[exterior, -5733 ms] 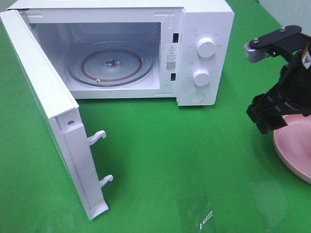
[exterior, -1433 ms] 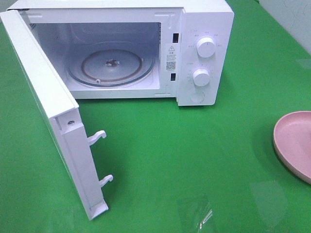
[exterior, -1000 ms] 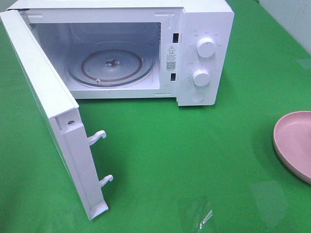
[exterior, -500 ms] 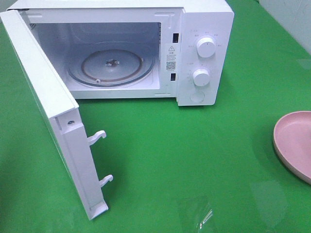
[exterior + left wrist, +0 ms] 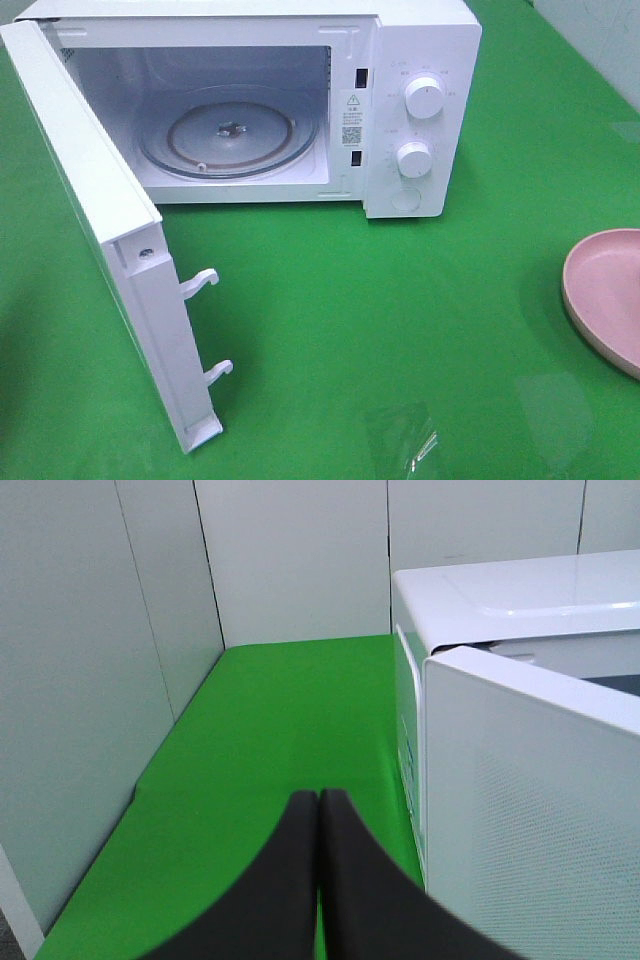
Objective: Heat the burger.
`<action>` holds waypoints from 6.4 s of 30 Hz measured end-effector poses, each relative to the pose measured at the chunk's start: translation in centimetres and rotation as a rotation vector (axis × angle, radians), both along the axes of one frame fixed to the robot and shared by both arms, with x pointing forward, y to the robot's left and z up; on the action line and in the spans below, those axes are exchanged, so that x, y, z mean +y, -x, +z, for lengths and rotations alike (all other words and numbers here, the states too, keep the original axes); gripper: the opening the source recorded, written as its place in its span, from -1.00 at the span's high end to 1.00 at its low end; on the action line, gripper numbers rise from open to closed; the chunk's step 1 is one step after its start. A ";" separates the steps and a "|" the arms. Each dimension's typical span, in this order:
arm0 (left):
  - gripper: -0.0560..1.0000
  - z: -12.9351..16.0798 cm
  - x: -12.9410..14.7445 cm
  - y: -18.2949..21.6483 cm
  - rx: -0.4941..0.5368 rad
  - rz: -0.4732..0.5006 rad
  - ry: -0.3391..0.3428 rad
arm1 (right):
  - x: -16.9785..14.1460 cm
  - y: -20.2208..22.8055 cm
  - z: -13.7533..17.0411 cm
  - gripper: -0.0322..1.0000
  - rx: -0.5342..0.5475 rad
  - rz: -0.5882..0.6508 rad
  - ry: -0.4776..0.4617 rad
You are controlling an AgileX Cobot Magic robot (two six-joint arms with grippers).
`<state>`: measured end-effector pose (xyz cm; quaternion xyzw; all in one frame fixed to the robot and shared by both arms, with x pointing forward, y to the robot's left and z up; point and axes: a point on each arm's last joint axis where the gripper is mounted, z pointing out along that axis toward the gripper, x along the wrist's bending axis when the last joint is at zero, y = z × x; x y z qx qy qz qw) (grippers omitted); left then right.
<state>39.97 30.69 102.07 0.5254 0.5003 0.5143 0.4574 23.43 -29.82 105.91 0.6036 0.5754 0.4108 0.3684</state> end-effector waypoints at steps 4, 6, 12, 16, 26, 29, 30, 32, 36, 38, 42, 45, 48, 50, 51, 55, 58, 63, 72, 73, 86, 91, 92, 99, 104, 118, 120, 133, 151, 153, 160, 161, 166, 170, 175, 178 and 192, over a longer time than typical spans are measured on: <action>0.89 -0.8 0.0 -1.0 0.018 0.001 0.012 | 0.0 0.0 0.0 -0.44 0.000 0.000 0.000; 0.89 -1.4 -0.1 -1.7 0.033 -0.015 0.027 | 0.0 0.0 0.0 -0.44 0.000 0.000 0.000; 0.89 -3.2 -1.2 -3.3 0.065 -0.140 0.043 | 0.0 0.0 0.0 -0.44 0.000 0.000 0.000; 0.89 -4.3 -2.3 -4.2 0.079 -0.267 0.043 | 0.0 0.0 0.0 -0.44 0.000 0.000 0.000; 0.89 -4.8 -3.8 -7.3 0.132 -0.460 0.014 | 0.0 0.0 0.0 -0.44 0.000 0.000 0.000; 0.89 -4.8 -4.1 -8.1 0.149 -0.492 0.046 | 0.0 0.0 0.0 -0.44 0.000 0.000 0.000; 0.89 -4.8 -4.1 -8.1 0.149 -0.492 0.046 | 0.0 0.0 0.0 -0.44 0.000 0.000 0.000; 0.89 -4.9 -4.2 -8.5 0.160 -0.508 0.060 | 0.0 0.0 0.0 -0.44 0.000 0.000 0.000; 0.89 -4.7 -4.4 -8.9 0.160 -0.521 0.064 | 0.0 0.0 0.0 -0.44 0.000 0.000 0.000; 0.89 -4.6 -4.9 -9.4 0.167 -0.528 0.062 | 0.0 0.0 0.0 -0.44 0.000 0.000 0.000; 0.89 -4.7 -6.1 -10.0 0.174 -0.566 0.065 | 0.0 0.0 0.0 -0.44 0.000 0.000 0.000; 0.89 -4.9 -6.3 -10.1 0.179 -0.571 0.072 | 0.0 0.0 0.0 -0.44 0.000 0.000 0.000; 0.89 -5.3 -7.3 -10.3 0.190 -0.589 0.083 | 0.0 0.0 0.0 -0.44 0.000 0.000 0.000; 0.89 -5.4 -7.9 -10.6 0.193 -0.607 0.082 | 0.0 0.0 0.0 -0.44 0.000 0.000 0.000; 0.89 -5.6 -8.6 -11.1 0.206 -0.614 0.082 | 0.0 0.0 0.0 -0.44 0.000 0.000 0.000; 0.89 -6.1 -9.4 -11.7 0.236 -0.618 0.080 | 0.0 0.0 0.0 -0.44 0.000 0.000 0.000; 0.89 -6.2 -10.5 -12.3 0.242 -0.629 0.091 | 0.0 0.0 0.0 -0.44 0.000 0.000 0.000; 0.89 -6.3 -11.5 -13.0 0.262 -0.621 0.099 | 0.0 0.0 0.0 -0.44 0.000 0.000 0.000; 0.89 -6.3 -14.7 -14.6 0.252 -0.650 0.104 | 0.0 0.0 0.0 -0.44 0.000 0.001 -0.001; 0.89 -6.4 -15.4 -15.0 0.246 -0.654 0.105 | 0.0 0.0 0.0 -0.44 0.000 0.001 -0.001; 0.89 -7.0 -19.5 -16.8 0.237 -0.675 0.105 | 0.0 0.0 0.0 -0.44 0.000 0.001 -0.001; 0.89 -7.0 -20.5 -17.3 0.229 -0.691 0.105 | 0.0 0.0 0.0 -0.44 0.000 0.001 -0.001; 0.89 -7.0 -21.3 -17.4 0.224 -0.709 0.098 | 0.0 0.0 0.0 -0.44 0.001 0.001 -0.001; 0.89 -7.5 -23.1 -17.8 0.228 -0.747 0.083 | 0.0 0.0 0.0 -0.44 0.001 0.001 -0.001; 0.89 -7.7 -24.0 -18.0 0.229 -0.763 0.077 | 0.0 0.0 0.0 -0.44 0.001 0.001 -0.001; 0.89 -8.0 -26.4 -19.4 0.229 -0.791 0.051 | 0.0 0.0 0.0 -0.44 0.001 0.001 -0.002; 0.89 -7.9 -26.5 -19.8 0.233 -0.774 0.071 | 0.0 0.0 0.0 -0.44 0.001 0.001 -0.002; 0.89 -6.8 -27.7 -19.3 0.267 -0.772 0.066 | 0.0 0.0 0.0 -0.44 0.001 0.001 -0.002; -0.93 -2.5 -27.0 -11.7 0.674 -0.681 -0.104 | 0.0 0.0 0.0 -0.44 0.001 0.001 -0.002; -0.94 -2.2 -26.5 -10.9 0.744 -0.654 -0.131 | 0.0 0.0 0.0 -0.44 0.001 0.001 -0.002; -0.94 -0.7 -23.0 -8.2 1.025 -0.506 -0.271 | 0.0 0.0 0.0 -0.44 0.001 0.001 -0.002; -0.94 -0.2 -22.0 -7.7 1.076 -0.473 -0.297 | 0.0 0.0 0.0 -0.44 0.001 0.001 -0.002; -0.94 0.6 -19.5 -7.5 1.179 -0.390 -0.302 | 0.0 0.0 0.0 -0.44 0.001 0.001 -0.002; -0.94 1.7 -16.8 -7.7 1.243 -0.341 -0.272 | 0.0 0.0 0.0 -0.44 0.001 0.001 -0.002; -0.94 3.8 -12.8 -8.1 1.245 -0.300 -0.167 | 0.0 0.0 0.0 -0.44 0.001 0.001 -0.002; -0.94 5.7 -9.0 -7.8 1.225 -0.234 -0.078 | 0.0 0.0 0.0 -0.44 0.001 0.001 -0.002; -0.94 5.7 -2.2 -1.0 1.187 -0.057 0.053 | 0.0 0.0 0.0 -0.44 0.001 0.001 -0.002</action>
